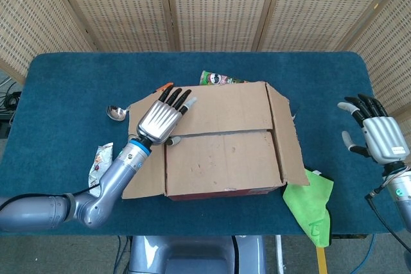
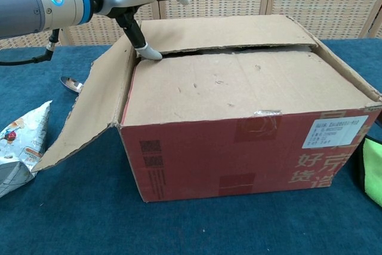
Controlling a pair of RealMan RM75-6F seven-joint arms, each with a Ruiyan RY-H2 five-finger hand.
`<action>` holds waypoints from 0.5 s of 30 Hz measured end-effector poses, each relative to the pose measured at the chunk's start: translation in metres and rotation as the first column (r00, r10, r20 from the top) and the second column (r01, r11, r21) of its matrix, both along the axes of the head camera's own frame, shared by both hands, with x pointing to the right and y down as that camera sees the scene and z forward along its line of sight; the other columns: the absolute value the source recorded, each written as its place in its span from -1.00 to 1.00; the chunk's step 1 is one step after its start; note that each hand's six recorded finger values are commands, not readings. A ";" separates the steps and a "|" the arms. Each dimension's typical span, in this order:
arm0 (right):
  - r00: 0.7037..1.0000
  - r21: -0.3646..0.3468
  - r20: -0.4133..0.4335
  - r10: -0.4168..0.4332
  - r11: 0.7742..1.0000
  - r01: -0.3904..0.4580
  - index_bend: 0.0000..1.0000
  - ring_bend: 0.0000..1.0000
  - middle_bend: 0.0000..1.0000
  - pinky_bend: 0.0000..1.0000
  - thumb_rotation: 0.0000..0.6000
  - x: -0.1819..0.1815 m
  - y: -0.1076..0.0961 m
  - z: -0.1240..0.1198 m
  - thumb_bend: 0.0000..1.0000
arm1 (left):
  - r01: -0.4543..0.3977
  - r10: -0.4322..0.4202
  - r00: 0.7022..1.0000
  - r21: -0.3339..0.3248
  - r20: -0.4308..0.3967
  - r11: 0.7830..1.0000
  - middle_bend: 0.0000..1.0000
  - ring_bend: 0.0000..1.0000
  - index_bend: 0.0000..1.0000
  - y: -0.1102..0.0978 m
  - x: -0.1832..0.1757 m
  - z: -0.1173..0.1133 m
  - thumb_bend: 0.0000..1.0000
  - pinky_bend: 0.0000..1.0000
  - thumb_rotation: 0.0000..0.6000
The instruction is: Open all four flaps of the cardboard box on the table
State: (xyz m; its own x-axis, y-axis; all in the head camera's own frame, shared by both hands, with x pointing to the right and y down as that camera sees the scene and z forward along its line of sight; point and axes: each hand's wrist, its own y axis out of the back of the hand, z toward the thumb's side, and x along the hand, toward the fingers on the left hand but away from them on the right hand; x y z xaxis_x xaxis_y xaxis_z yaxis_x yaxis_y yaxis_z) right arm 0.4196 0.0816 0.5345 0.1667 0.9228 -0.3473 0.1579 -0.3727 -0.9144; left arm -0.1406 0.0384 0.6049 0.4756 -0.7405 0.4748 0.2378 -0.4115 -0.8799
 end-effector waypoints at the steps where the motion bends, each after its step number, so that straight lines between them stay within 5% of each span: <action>1: 1.000 0.000 0.000 0.001 1.000 -0.001 -0.63 -1.00 -0.73 -0.87 1.00 0.000 0.000 0.000 0.01 | 0.001 -0.001 1.000 0.000 0.002 1.000 -1.00 -1.00 -1.00 0.000 0.000 0.001 -0.58 -1.00 0.64; 15: 1.000 0.008 0.004 0.011 1.000 -0.011 -0.63 -1.00 -0.73 -0.87 1.00 0.004 0.002 -0.004 0.01 | 0.028 -0.027 1.000 0.041 -0.013 0.999 -1.00 -1.00 -1.00 -0.007 -0.002 -0.005 -0.57 -1.00 0.63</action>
